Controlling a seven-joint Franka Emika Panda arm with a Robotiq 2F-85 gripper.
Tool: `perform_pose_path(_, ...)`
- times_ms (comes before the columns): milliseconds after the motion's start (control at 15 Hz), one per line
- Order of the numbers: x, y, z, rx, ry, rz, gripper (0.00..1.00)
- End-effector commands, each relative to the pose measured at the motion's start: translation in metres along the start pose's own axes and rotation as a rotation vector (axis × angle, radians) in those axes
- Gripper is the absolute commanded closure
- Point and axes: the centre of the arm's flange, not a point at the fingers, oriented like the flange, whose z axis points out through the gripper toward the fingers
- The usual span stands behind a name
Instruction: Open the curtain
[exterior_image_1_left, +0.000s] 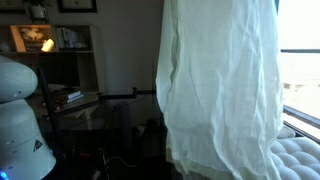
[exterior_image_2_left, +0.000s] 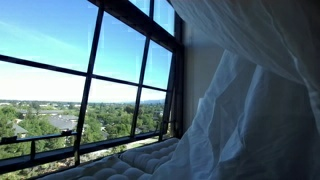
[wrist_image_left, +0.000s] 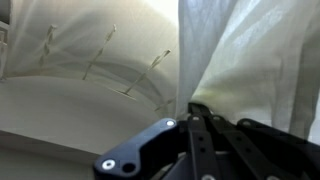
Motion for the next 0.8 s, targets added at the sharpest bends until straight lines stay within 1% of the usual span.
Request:
perform_pose_path(0, -0.001, 0.000, 0.001, 0.001, 0.000, -0.001, 0.99)
perform_pose_path(133, -0.004, -0.001, 0.002, 0.003, -0.004, 0.001, 1.00)
perform_pose_path(200, -0.012, 0.002, 0.006, -0.003, -0.034, -0.002, 0.99)
perform_pose_path(267, -0.016, 0.001, 0.007, -0.005, -0.045, 0.015, 1.00)
perform_pose_path(400, -0.021, -0.005, 0.007, -0.006, -0.066, 0.005, 1.00)
perform_pose_path(600, -0.016, -0.012, 0.004, -0.017, -0.078, -0.035, 1.00)
perform_pose_path(733, -0.007, -0.016, -0.001, -0.033, -0.082, -0.096, 1.00)
